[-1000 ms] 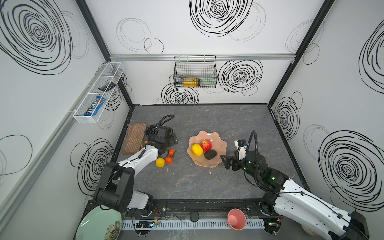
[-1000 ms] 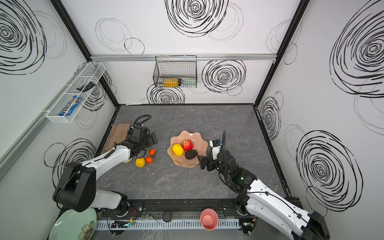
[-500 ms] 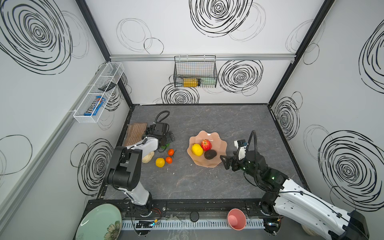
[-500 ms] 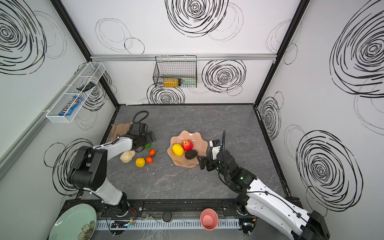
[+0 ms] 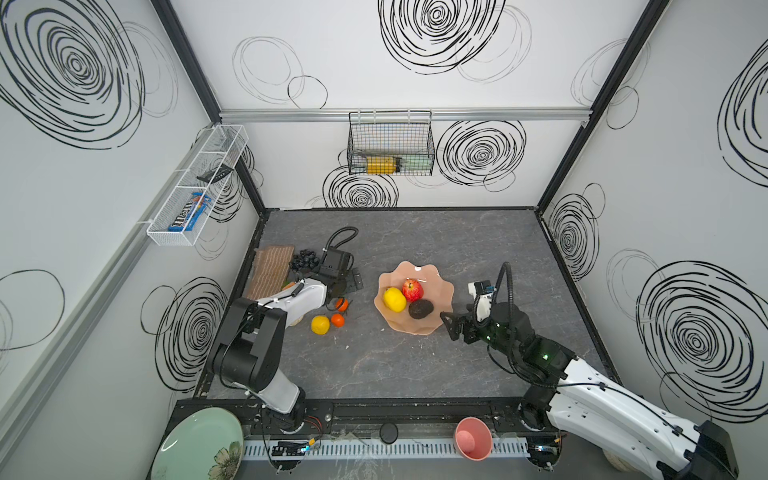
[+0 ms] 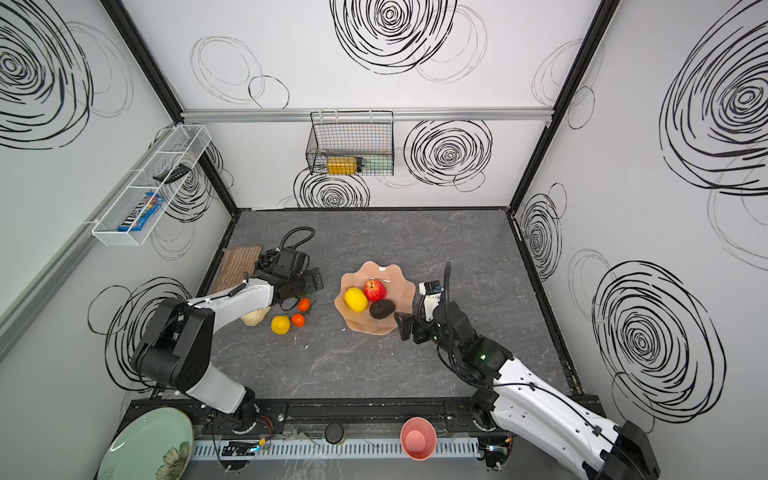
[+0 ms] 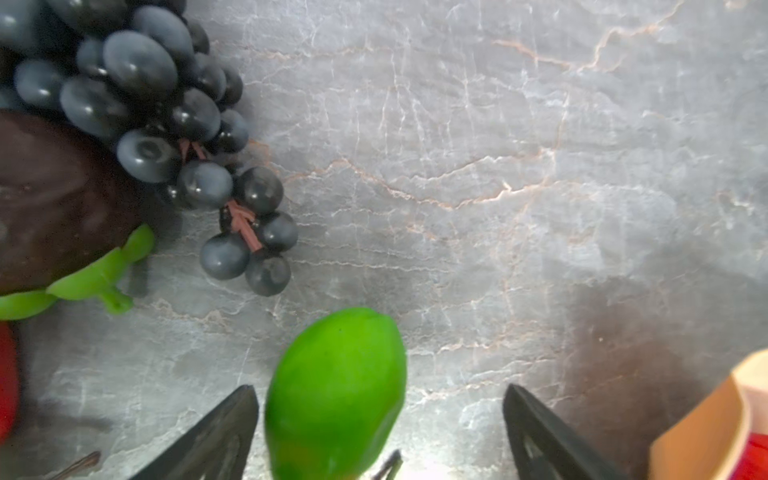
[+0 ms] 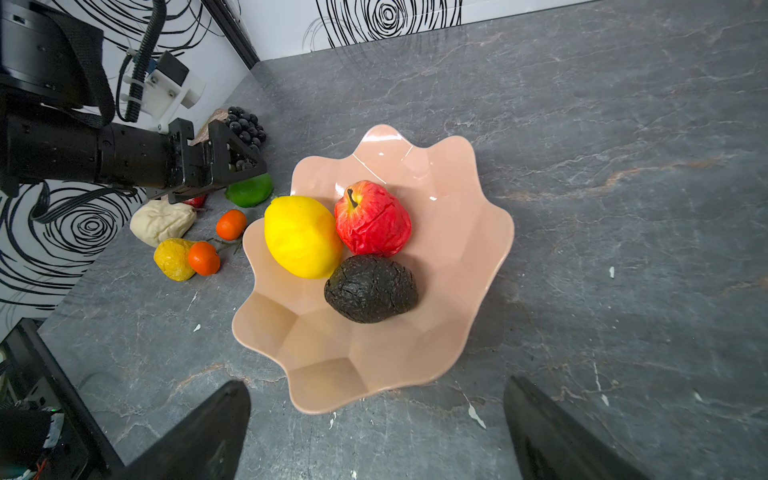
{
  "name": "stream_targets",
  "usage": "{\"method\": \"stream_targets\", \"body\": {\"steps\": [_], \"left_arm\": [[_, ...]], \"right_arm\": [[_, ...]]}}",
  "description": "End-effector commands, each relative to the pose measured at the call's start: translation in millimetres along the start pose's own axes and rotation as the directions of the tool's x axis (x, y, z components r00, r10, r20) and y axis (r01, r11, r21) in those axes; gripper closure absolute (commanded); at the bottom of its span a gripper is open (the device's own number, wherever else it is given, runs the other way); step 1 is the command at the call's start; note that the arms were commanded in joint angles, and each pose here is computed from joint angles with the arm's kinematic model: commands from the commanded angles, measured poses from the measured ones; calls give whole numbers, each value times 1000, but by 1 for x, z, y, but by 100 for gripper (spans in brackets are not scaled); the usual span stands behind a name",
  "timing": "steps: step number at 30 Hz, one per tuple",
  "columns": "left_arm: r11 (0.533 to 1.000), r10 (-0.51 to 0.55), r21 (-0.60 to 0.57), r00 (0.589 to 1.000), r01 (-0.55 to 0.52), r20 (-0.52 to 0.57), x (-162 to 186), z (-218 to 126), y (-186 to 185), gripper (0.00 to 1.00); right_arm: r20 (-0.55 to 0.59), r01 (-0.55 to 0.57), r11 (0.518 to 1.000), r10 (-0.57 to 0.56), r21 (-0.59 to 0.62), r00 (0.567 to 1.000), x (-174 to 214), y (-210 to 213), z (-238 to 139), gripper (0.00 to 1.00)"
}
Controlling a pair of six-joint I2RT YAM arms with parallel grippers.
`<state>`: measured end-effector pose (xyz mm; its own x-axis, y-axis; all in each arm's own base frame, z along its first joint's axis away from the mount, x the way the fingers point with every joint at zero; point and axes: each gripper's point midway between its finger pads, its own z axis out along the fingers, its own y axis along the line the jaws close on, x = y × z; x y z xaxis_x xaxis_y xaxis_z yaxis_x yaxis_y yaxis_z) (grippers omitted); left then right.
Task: Place and organize the fake fruits in the fruit bowl
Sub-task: 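Lower the left gripper onto the green lime and grasp it, then carry the green lime with the left gripper toward the right gripper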
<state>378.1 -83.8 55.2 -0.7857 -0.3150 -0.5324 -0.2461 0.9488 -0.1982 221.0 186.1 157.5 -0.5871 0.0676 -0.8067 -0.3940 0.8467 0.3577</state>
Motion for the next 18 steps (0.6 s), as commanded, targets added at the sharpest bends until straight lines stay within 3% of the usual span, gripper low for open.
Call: {"method": "stream_targets", "body": {"steps": [1,10,18], "left_arm": [[1000,-11,-26,1000,11,-21,4,8,9,7],[1000,7,-19,997,-8,-83,18,19,7,19],[1000,19,0,997,-19,-78,16,18,0,36]], "right_arm": [[18,-16,1000,16,-7,1000,-4,1,0,1],[19,-15,1000,16,-6,1000,-7,2,-2,0],[23,-19,1000,19,-3,1000,-10,2,-4,0]]}}
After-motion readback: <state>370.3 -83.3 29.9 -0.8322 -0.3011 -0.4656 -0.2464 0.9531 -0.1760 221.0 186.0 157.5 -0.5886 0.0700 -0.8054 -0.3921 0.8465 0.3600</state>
